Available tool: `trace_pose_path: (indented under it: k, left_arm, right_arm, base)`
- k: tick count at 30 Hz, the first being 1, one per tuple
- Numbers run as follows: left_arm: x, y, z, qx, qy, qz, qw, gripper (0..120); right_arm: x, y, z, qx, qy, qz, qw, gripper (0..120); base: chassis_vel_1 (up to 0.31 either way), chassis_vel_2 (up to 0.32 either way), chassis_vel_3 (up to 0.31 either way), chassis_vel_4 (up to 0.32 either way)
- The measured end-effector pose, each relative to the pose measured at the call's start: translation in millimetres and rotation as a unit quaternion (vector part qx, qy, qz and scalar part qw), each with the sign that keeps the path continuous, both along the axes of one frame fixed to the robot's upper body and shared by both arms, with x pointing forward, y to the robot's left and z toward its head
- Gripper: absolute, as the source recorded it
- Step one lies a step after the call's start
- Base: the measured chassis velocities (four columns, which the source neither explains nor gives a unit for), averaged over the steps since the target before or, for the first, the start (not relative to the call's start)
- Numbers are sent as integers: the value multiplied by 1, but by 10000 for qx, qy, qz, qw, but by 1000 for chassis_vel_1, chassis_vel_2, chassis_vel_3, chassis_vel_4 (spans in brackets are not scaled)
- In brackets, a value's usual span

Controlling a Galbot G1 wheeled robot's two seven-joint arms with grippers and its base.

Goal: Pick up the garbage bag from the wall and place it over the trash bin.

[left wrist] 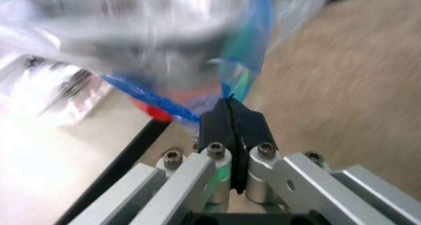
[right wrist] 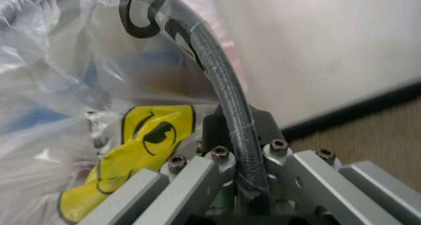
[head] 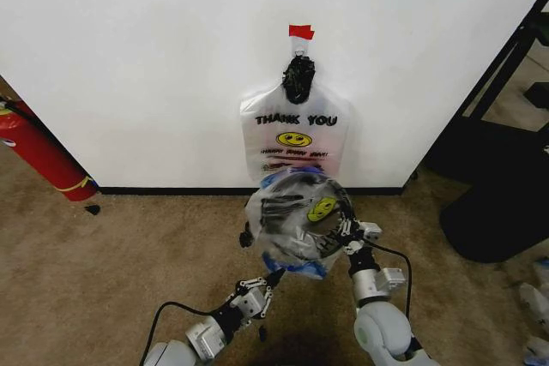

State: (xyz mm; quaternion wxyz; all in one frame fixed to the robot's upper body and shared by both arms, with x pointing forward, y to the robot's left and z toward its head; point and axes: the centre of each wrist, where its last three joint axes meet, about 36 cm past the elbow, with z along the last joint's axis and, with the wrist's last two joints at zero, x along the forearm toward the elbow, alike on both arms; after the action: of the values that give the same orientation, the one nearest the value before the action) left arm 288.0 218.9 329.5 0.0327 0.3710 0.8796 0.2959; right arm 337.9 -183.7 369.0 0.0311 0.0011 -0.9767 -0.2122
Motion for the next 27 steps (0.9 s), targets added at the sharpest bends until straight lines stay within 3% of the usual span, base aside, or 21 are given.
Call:
trace_pose_path:
  k: [4,12,19,27]
  left_arm:
    - [3,3,-7,405,-167,219,9988,0]
    - [8,6,-22,674,-164,479,9964,0]
    - [16,8,-29,825,-312,983,9912,0]
    - [14,7,-34,836,-295,1121,9897,0]
  right_arm:
    - [-7,-1,17,324,511,-10,9982,0]
    - [-12,-2,46,987,1162,60,9883,0]
    - [-14,-4,67,1241,1470,261,9810,0]
    - [-11,-8,81,1691,1690,399,9702,0]
  base:
    - [0,0,0,0]
    - [0,0,0,0]
    - [0,0,0,0]
    - [0,0,0,0]
